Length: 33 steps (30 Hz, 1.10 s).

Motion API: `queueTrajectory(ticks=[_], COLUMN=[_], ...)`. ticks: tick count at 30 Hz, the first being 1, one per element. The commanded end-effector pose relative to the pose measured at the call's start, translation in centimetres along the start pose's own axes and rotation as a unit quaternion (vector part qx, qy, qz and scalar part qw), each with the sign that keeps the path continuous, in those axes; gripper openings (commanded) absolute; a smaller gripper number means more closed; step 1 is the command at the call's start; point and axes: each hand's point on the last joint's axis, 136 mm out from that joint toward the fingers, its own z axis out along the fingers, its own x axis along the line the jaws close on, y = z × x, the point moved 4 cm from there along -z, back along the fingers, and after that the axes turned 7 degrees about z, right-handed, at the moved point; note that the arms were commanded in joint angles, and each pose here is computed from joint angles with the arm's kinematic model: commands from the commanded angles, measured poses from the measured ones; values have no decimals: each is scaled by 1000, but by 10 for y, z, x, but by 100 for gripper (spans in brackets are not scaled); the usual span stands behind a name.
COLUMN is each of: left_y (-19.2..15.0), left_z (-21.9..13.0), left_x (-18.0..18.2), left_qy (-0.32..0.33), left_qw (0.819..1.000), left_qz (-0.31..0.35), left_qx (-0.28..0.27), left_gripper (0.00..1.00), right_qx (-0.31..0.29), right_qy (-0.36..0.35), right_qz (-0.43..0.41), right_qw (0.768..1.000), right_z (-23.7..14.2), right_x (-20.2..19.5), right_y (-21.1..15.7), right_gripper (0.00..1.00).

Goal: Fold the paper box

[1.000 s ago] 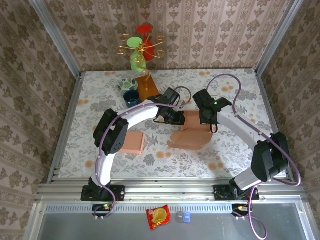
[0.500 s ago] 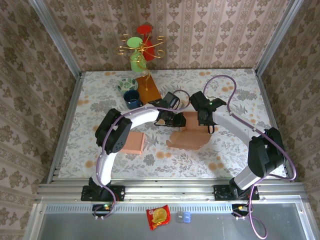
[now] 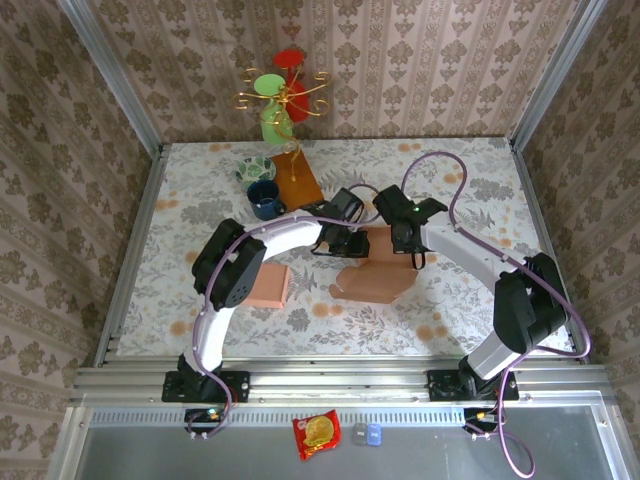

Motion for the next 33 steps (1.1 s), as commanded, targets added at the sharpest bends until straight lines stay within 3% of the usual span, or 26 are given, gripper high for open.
queueTrajectory(ticks=[1,6,16,25,33], left_y=[-21,-22,-13,12,32], left_z=[6,4,-1,-32,-47], left_x=[35,33,27,9,4], left_qy=[105,138,146,75,35], left_qw=[993,989,988,995,995], left_qz=[-40,-44,-42,-23,1], left_qx=[36,29,15,-54,-89], left_gripper=[9,0,0,32,34], right_qx=[-13,-8,-5,0,2], right_qy=[-9,-4,0,0,0], right_qz=[22,24,27,24,22], right_qw=[1000,1000,1000,1000,1000], right_z=[-6,-7,-8,-6,-5], right_x=[-1,5,7,8,10], right_y=[7,5,4,2,2], right_gripper=[0,0,0,0,0])
